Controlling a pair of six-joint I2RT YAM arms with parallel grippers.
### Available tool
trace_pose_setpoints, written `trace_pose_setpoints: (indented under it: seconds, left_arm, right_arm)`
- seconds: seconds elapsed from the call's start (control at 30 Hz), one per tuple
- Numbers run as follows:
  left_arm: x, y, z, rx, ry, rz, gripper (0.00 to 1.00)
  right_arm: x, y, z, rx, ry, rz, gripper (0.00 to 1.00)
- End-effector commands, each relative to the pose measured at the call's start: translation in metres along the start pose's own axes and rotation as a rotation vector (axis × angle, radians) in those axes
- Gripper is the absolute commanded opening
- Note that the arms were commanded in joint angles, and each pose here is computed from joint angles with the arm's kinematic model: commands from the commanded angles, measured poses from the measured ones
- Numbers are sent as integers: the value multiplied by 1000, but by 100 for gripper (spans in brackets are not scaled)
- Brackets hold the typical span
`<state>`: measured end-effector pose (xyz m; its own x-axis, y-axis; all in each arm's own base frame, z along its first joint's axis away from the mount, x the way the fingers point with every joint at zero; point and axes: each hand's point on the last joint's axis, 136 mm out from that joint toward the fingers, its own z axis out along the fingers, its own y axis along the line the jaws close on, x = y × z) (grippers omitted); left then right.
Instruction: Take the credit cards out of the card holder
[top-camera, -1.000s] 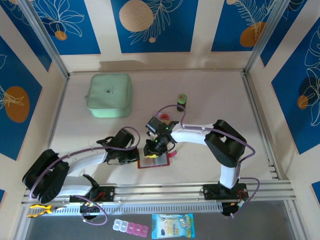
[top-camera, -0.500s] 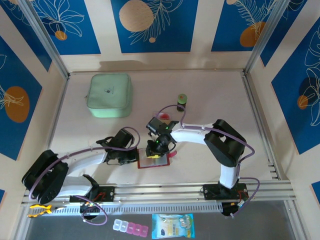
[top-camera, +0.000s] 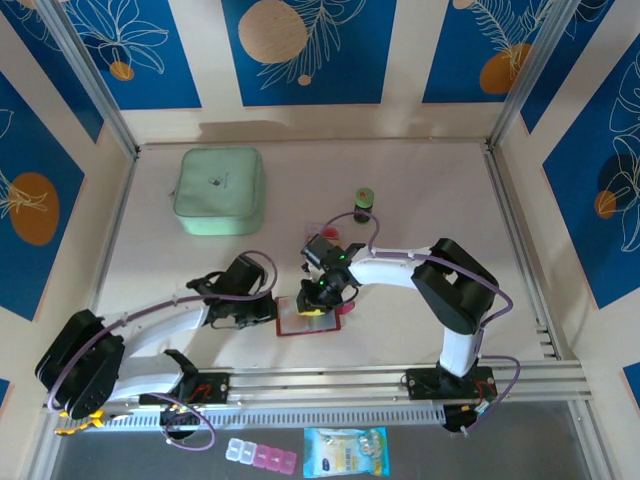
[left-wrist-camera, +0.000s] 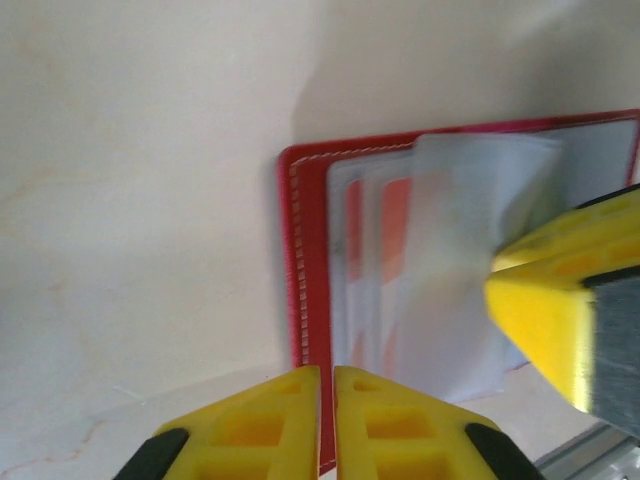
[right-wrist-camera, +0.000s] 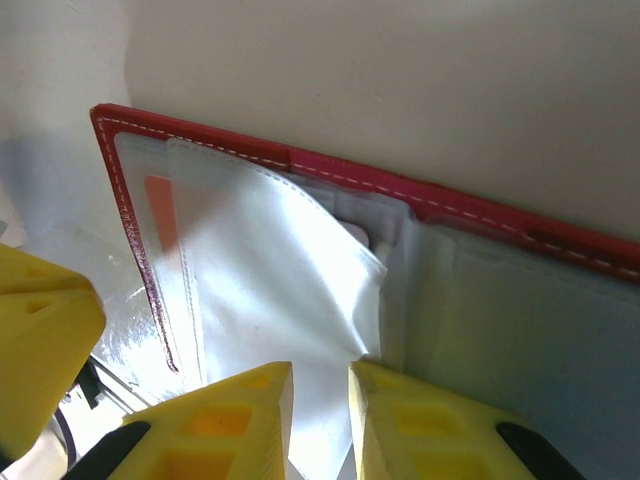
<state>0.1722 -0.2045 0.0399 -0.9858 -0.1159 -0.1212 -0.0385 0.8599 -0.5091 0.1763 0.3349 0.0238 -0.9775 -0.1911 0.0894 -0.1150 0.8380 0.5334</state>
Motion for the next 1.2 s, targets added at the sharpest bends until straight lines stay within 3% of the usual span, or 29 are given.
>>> trace_pose_setpoints:
  seconds: [0.0, 0.4, 1.17]
  left_arm:
    - [-7, -21, -6, 72, -19, -12, 15]
    - [-13, -38, 8, 141, -9, -55, 31]
    - [-11, -40, 28, 145, 28, -70, 31]
  right_arm:
    - [7, -5, 0, -19, 19, -4, 24]
    - [7, -14, 5, -71, 30, 1, 19]
    - [9, -16, 2, -179, 27, 10, 14]
